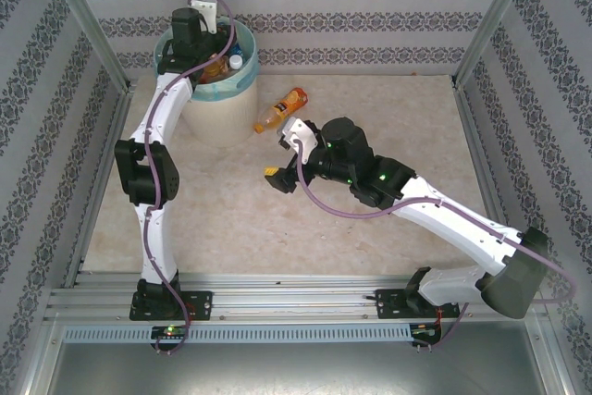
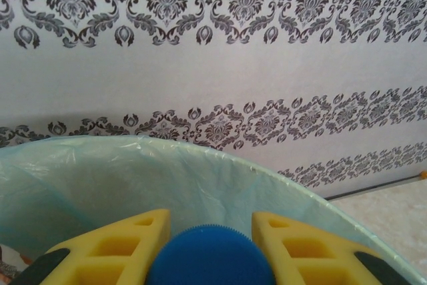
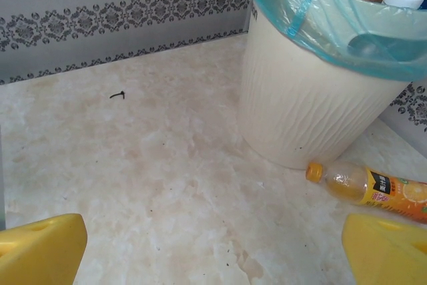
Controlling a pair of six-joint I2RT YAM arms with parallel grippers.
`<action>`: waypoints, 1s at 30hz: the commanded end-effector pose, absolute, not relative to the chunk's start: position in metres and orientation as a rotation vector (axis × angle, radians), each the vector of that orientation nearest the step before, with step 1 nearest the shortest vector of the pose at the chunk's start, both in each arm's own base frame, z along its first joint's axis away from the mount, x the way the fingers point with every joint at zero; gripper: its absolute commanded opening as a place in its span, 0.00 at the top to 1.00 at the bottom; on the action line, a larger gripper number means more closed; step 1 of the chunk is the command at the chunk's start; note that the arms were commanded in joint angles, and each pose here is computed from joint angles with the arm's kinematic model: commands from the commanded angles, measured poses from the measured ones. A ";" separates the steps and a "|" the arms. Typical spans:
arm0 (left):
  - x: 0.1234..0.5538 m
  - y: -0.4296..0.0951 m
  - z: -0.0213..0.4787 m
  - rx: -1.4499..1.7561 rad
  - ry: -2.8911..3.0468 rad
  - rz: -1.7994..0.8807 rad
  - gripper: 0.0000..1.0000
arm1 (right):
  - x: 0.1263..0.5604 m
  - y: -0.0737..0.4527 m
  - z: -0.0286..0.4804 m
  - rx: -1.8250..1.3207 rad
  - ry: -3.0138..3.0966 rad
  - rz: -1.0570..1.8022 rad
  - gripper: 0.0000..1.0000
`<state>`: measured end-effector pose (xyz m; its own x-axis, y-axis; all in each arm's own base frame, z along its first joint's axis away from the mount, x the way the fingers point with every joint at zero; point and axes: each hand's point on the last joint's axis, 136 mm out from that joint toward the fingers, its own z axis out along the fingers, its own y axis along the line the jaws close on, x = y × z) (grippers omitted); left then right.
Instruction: Put the plastic bottles in the bin
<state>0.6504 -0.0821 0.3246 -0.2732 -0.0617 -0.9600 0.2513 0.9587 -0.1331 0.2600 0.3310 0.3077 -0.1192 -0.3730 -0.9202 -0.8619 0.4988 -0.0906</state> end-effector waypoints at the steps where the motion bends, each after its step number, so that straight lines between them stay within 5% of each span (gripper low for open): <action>1: 0.649 -0.059 0.223 0.061 2.079 -0.286 1.00 | 0.260 0.331 0.317 -1.057 1.692 0.574 0.02; 4: 0.652 -0.056 0.237 0.032 2.039 -0.318 0.98 | 0.261 0.332 0.316 -1.055 1.697 0.566 0.02; 6: 0.652 -0.056 0.259 0.018 1.995 -0.351 0.75 | 0.263 0.332 0.319 -1.045 1.700 0.557 0.02; 17: 0.600 -0.060 0.440 0.023 1.627 -0.442 0.40 | 0.270 0.340 0.323 -1.035 1.707 0.566 0.02; 22: 0.569 -0.054 0.471 0.013 1.567 -0.409 0.33 | 0.281 0.343 0.318 -0.996 1.744 0.543 0.02; 30: 0.518 -0.048 0.464 -0.020 1.590 -0.391 0.40 | 0.357 0.323 0.302 -0.637 1.980 0.541 0.03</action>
